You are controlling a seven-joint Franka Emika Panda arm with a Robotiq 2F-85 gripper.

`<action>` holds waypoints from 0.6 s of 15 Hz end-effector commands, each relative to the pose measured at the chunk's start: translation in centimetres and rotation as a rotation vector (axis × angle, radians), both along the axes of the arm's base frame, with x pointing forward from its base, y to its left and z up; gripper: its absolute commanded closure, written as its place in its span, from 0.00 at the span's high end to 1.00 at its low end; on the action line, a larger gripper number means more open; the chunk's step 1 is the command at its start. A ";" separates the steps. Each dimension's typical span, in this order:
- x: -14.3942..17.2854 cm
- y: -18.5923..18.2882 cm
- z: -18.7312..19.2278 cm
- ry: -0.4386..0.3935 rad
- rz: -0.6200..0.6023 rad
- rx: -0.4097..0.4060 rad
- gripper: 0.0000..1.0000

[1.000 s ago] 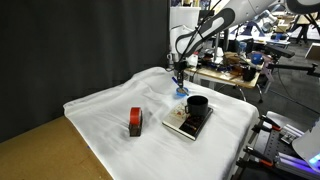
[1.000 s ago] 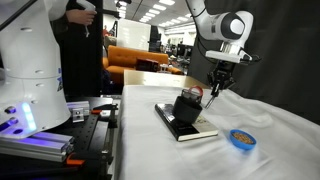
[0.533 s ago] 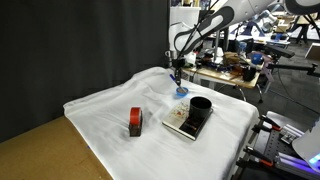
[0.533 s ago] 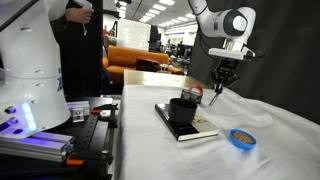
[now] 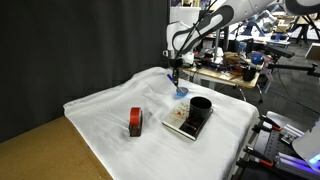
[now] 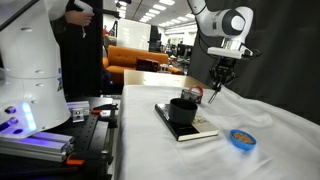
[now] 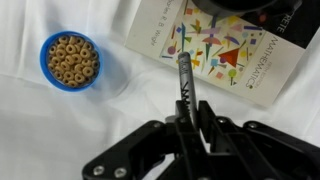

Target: Move the marker from the cup to the table

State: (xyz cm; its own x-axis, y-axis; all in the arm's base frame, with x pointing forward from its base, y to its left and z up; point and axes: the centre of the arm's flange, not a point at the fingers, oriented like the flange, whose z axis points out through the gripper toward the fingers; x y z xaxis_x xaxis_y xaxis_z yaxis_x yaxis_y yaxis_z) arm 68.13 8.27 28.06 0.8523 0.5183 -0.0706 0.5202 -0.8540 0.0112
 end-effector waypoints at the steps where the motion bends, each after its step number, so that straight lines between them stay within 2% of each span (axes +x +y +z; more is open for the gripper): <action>1: 0.5 0.6 -0.2 0.000 0.024 0.017 0.04; 5: -0.3 1.6 -1.2 0.025 0.019 0.037 0.04; 9: -1.6 2.6 -4.2 0.095 0.015 0.065 0.04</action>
